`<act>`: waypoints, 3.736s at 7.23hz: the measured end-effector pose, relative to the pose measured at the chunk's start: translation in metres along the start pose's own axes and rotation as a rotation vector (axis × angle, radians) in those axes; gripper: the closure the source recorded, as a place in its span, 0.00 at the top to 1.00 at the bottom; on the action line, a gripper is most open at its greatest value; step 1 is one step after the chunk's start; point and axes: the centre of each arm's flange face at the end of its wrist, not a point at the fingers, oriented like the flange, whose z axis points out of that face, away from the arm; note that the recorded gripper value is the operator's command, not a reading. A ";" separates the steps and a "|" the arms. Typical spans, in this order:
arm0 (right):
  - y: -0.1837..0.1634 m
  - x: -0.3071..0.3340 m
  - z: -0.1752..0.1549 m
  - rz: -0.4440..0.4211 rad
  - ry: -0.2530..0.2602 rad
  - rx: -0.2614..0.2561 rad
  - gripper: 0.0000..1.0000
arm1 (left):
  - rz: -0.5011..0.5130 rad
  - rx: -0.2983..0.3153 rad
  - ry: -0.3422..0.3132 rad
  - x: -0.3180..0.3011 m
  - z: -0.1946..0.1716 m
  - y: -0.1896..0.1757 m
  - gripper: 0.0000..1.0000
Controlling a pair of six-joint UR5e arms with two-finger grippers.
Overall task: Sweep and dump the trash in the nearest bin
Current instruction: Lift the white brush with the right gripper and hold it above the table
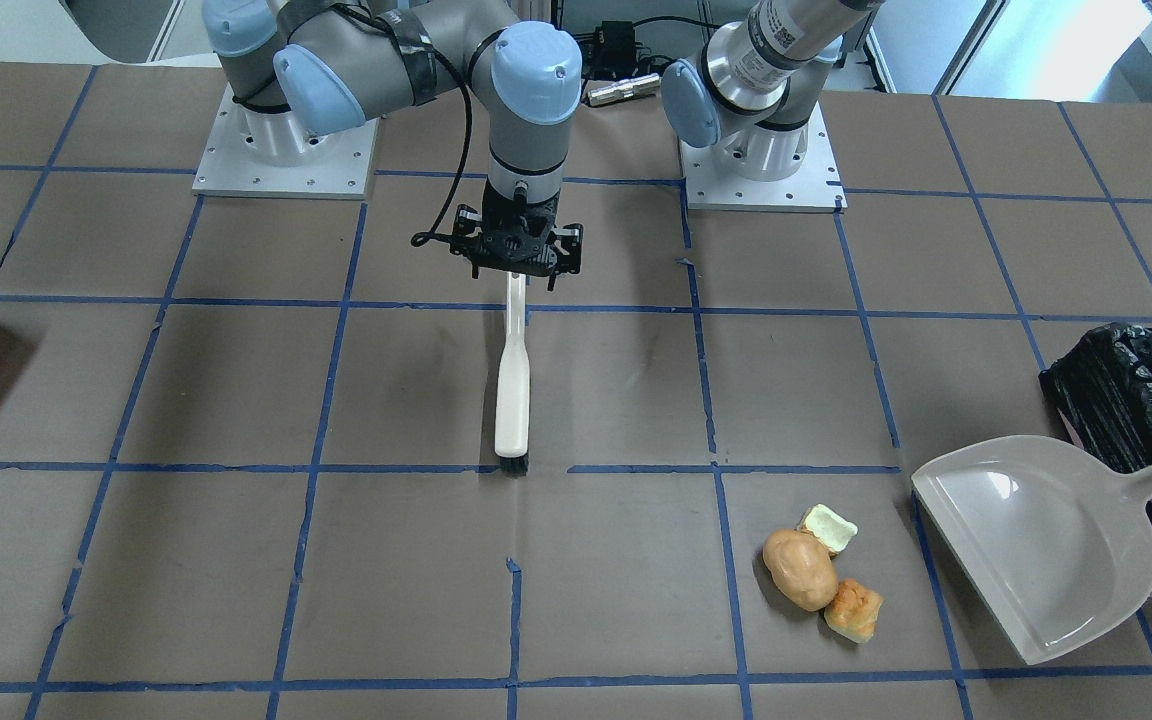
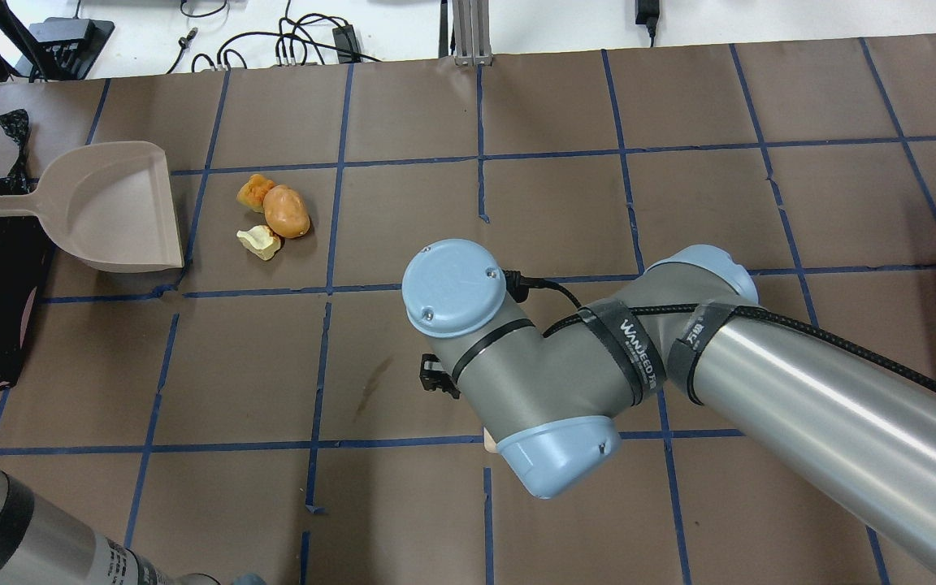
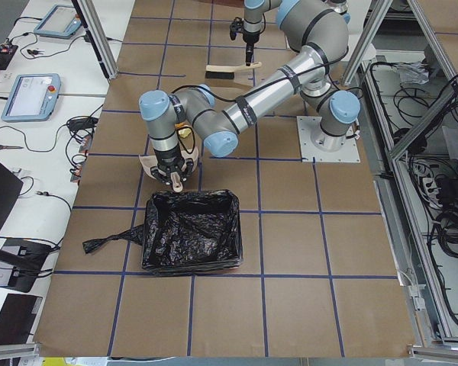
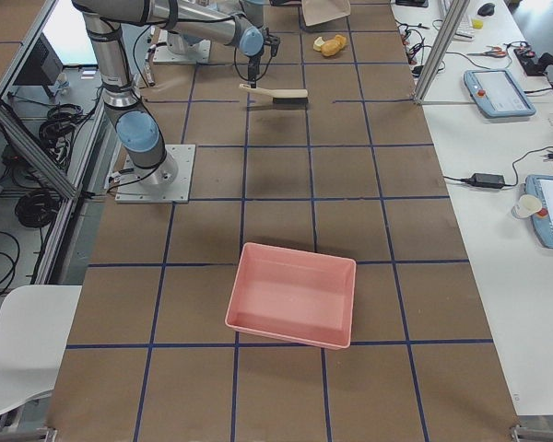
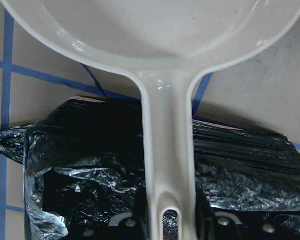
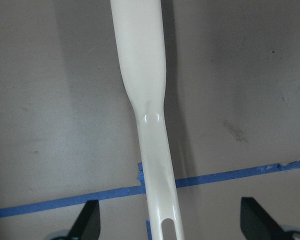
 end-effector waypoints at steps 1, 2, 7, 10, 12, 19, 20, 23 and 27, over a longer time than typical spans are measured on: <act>0.001 -0.001 0.002 -0.001 0.001 -0.004 0.99 | 0.004 0.015 -0.004 -0.001 0.002 -0.003 0.00; 0.003 -0.003 0.005 -0.005 0.004 -0.009 0.99 | 0.008 0.020 -0.006 -0.003 0.003 -0.005 0.00; 0.022 0.003 0.027 -0.009 -0.017 -0.072 0.99 | 0.016 0.019 -0.017 -0.005 0.005 -0.005 0.00; 0.026 0.010 0.039 0.010 -0.037 -0.050 0.97 | 0.016 0.019 -0.017 -0.007 0.009 -0.006 0.00; 0.028 0.011 0.042 0.017 -0.046 -0.052 0.82 | 0.016 0.017 -0.019 -0.007 0.009 -0.005 0.00; 0.027 0.010 0.041 0.022 -0.066 -0.061 0.31 | 0.015 0.017 -0.017 -0.007 0.012 -0.006 0.00; 0.026 0.011 0.040 0.022 -0.067 -0.059 0.35 | 0.016 0.017 -0.018 -0.007 0.011 -0.006 0.00; 0.021 0.013 0.040 0.027 -0.071 -0.059 0.26 | 0.016 0.017 -0.019 -0.007 0.011 -0.006 0.00; 0.013 0.010 0.031 0.028 -0.079 -0.042 0.05 | 0.015 0.018 -0.020 -0.008 0.011 -0.006 0.00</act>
